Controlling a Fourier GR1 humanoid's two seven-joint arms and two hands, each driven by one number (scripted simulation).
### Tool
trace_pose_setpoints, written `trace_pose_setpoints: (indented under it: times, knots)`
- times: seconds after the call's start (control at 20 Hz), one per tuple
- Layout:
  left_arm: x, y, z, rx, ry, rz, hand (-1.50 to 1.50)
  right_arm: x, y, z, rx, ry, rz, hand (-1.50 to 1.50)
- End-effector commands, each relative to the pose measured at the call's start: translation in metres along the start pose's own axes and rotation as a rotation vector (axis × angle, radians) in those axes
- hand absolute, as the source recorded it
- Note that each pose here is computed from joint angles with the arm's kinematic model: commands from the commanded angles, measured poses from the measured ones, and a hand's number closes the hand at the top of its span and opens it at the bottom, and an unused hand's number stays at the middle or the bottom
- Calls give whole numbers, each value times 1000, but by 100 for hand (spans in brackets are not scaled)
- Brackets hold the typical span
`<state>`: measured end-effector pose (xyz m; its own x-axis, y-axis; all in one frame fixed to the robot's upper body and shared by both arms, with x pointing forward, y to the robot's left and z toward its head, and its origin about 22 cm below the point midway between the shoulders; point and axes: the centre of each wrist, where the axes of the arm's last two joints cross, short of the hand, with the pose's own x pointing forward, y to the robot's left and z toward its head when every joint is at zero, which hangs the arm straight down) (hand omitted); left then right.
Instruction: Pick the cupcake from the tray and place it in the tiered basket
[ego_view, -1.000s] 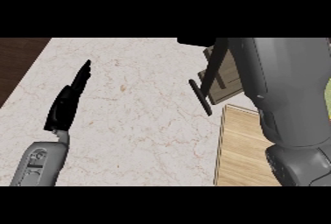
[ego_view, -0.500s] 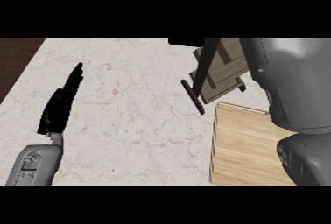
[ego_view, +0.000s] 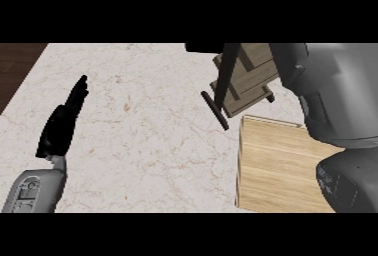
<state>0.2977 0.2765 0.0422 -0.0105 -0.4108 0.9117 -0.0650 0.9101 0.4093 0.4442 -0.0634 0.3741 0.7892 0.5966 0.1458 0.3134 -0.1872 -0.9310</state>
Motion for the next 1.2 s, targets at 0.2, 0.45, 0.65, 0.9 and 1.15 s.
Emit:
trace_pose_setpoints:
  times: [0.2, 0.45, 0.65, 0.9, 1.15]
  knots:
    - [-1, -3, 7, 12, 18, -2, 0, 1, 25, 0, 208, 195, -87, 150]
    - [-14, 7, 9, 24, 39, 6, 0, -2, 41, 6, 281, 315, -187, -150]
    - [-11, 14, 8, 20, 36, -3, 0, -7, 47, 2, 183, 304, -346, -150]
    - [-17, 7, 6, 23, 28, -5, 0, -9, 34, 5, 46, 301, -445, -150]
    - [-2, 15, 1, 37, 21, -7, 0, -10, -10, 12, -100, 310, -502, -150]
